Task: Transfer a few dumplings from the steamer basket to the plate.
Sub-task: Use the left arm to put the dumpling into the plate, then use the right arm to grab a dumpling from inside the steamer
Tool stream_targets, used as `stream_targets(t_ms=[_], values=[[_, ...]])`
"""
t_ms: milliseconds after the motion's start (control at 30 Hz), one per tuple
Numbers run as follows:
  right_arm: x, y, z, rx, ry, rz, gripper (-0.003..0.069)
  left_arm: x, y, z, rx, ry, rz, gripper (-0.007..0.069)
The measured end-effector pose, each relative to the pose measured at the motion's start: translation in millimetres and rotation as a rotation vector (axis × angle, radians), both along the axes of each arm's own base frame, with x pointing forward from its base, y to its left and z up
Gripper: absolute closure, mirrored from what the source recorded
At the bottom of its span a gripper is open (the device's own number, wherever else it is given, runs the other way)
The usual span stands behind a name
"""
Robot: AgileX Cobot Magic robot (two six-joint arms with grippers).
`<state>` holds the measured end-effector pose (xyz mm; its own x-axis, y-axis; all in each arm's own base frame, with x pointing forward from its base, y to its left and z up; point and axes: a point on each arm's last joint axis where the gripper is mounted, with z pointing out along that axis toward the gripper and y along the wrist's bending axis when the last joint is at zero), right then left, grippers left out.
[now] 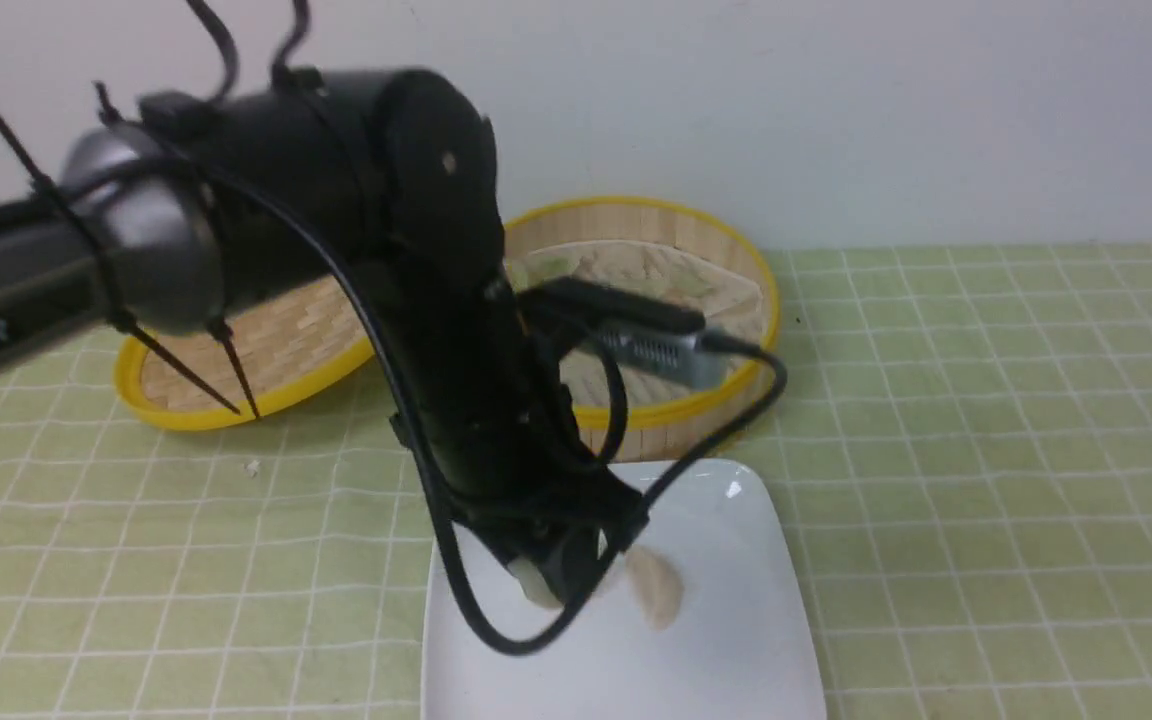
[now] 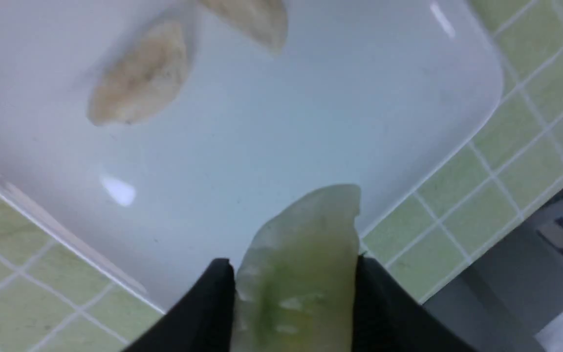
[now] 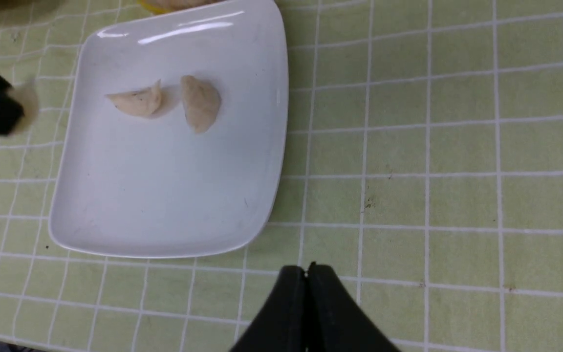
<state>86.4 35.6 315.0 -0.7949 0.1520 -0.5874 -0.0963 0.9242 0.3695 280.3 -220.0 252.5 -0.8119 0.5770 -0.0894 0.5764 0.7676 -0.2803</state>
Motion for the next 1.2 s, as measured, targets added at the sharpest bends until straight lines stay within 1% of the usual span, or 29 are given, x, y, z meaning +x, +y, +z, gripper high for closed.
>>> stream_targets(t_ms=[233, 333, 367, 433, 533, 600, 667, 733, 800, 833, 867, 967, 1000, 1033, 1100, 1167, 1200], values=[[1.7, 0.0, 1.5, 0.000, -0.027, 0.001, 0.0673, 18.5, -12.7, -52.8, 0.052, 0.007, 0.005, 0.0355], [1.8, 0.0, 1.5, -0.012, -0.034, 0.014, 0.0673, 21.5, -13.9, -63.3, 0.067, 0.014, 0.005, 0.0355], [1.9, 0.0, 1.6, -0.015, -0.038, 0.017, 0.0673, 21.7, -13.9, -64.0, 0.069, 0.015, 0.005, 0.0350], [2.6, -0.1, 2.2, -0.025, -0.054, 0.027, 0.0673, 21.9, -14.3, -63.9, 0.069, 0.013, 0.003, 0.0316], [6.5, 0.2, 5.1, -0.052, -0.078, 0.056, 0.0673, 24.3, -16.2, -57.9, 0.062, 0.005, 0.000, 0.0211], [12.7, 1.5, 10.2, -0.054, -0.081, 0.069, 0.0673, 26.7, -18.0, -50.5, 0.057, 0.000, -0.007, 0.0160], [24.2, 3.9, 18.6, -0.050, -0.075, 0.082, 0.0673, 28.6, -19.4, -41.7, 0.057, 0.001, -0.018, 0.0144], [37.1, 6.7, 26.1, -0.058, -0.066, 0.112, 0.0673, 30.9, -20.6, -34.1, 0.056, -0.008, -0.026, 0.0152], [58.9, 11.0, 33.4, -0.079, -0.038, 0.169, 0.0673, 34.1, -21.3, -24.0, 0.052, -0.041, -0.032, 0.0198], [70.2, 13.1, 37.2, -0.084, -0.026, 0.190, 0.0673, 34.5, -20.5, -17.9, 0.050, -0.063, -0.034, 0.0238], [72.6, 13.6, 40.2, -0.083, -0.031, 0.193, 0.0673, 34.1, -19.7, -13.2, 0.046, -0.076, -0.033, 0.0257], [116.3, 20.5, 45.4, -0.091, 0.024, 0.240, 0.0673, 27.4, -10.4, 17.4, 0.043, -0.157, -0.011, 0.0433], [129.3, 22.7, 49.1, -0.097, 0.037, 0.258, 0.0673, 21.2, -4.4, 36.7, 0.033, -0.197, 0.005, 0.0510], [141.8, 24.4, 47.4, -0.103, 0.048, 0.278, 0.0673, 14.9, 1.1, 50.4, 0.017, -0.236, 0.013, 0.0559], [166.2, 27.9, 50.4, -0.119, 0.066, 0.312, 0.0673, 0.7, 12.5, 72.6, -0.001, -0.284, 0.027, 0.0609], [187.1, 30.6, 50.1, -0.125, 0.066, 0.330, 0.0673, -16.5, 25.1, 90.4, -0.016, -0.314, 0.040, 0.0624], [189.3, 31.3, 49.9, -0.126, 0.066, 0.332, 0.0673, -18.5, 26.5, 92.2, -0.019, -0.317, 0.044, 0.0625]])
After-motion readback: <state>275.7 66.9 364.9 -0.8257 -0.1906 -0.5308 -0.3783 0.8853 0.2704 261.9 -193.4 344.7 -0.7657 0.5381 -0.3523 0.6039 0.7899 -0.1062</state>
